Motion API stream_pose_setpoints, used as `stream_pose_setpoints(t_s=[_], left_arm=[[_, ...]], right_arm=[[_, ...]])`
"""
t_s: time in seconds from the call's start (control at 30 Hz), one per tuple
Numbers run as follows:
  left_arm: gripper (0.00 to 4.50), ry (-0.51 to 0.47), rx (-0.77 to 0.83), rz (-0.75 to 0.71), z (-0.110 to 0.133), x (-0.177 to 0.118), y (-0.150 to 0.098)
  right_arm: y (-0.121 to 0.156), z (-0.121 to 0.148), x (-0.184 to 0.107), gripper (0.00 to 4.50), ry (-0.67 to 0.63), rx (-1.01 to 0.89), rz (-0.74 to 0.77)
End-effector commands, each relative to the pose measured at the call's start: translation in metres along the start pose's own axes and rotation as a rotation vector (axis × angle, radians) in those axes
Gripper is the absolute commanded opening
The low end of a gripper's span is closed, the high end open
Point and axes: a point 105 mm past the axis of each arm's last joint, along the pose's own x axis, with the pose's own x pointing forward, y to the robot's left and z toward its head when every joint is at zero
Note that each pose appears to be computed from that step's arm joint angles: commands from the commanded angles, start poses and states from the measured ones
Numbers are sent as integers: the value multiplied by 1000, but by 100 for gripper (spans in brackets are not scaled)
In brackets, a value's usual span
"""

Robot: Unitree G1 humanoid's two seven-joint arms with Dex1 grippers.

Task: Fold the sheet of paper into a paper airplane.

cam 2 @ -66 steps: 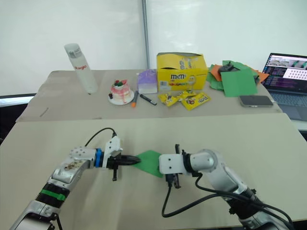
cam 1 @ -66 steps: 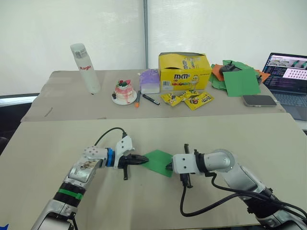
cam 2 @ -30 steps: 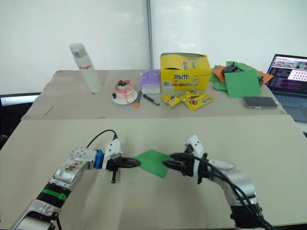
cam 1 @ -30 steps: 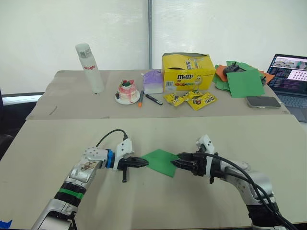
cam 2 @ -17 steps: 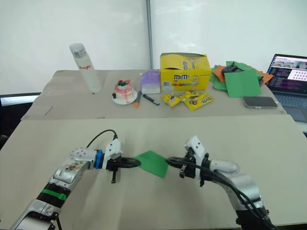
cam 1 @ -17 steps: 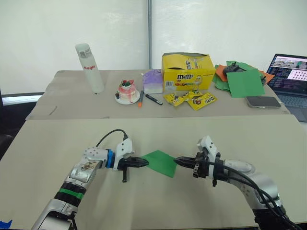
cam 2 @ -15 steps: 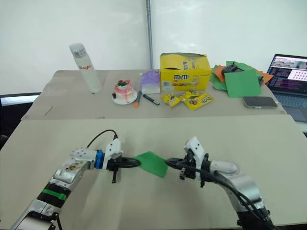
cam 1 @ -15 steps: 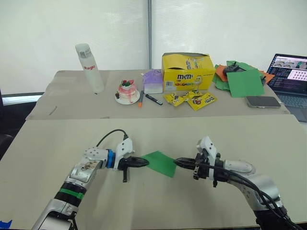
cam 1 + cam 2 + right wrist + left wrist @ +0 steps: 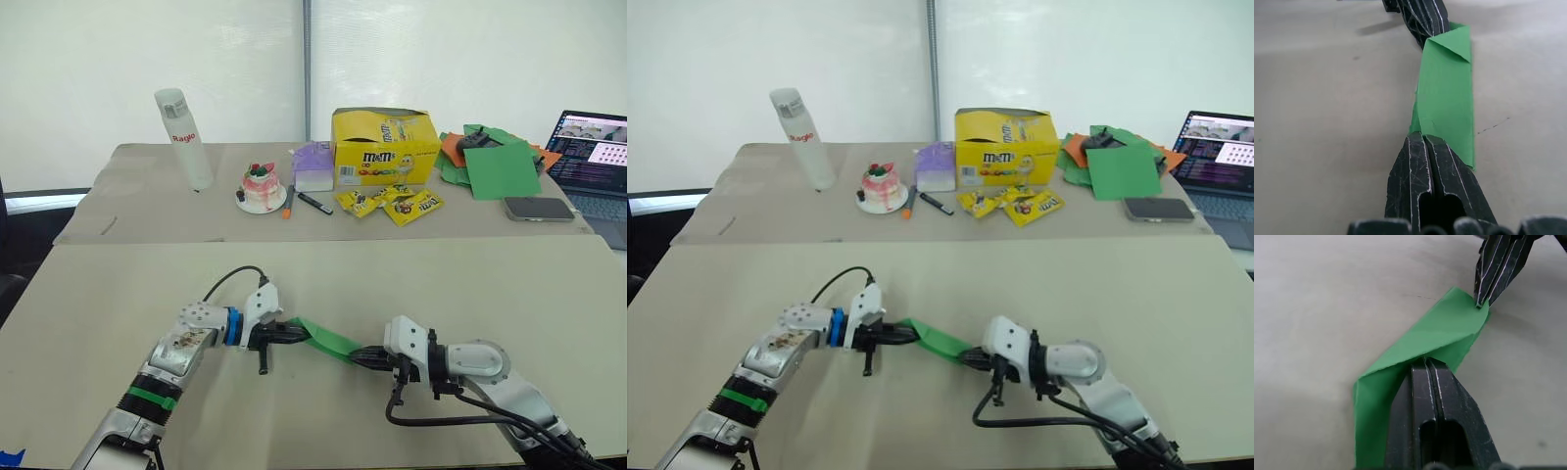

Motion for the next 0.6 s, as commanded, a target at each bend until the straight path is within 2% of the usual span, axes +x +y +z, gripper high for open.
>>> stream_pose_setpoints(t_s=[0.03,0.1,0.23,0.33,0.4,0.53,0.6], left_arm=[[0,-26,-42,-52,4,-4,-8],[0,-67,-65,-83,14,-11,-10],[0,-51,-86,-134,17,-20,-12],[0,-152,-113,-190,38,-19,-17],[0,-184,-106,-181,45,-16,-16],[0,-182,-67,-102,43,4,-3],[0,-100,-34,-78,30,11,0]], right_arm=[[3,-12,0,3,64,-21,12],[4,-14,1,3,72,-20,11],[5,-17,2,3,84,-23,12],[5,-17,2,3,88,-24,12],[4,-16,2,3,90,-28,9],[4,-14,1,3,92,-29,8],[4,-13,1,3,93,-28,9]])
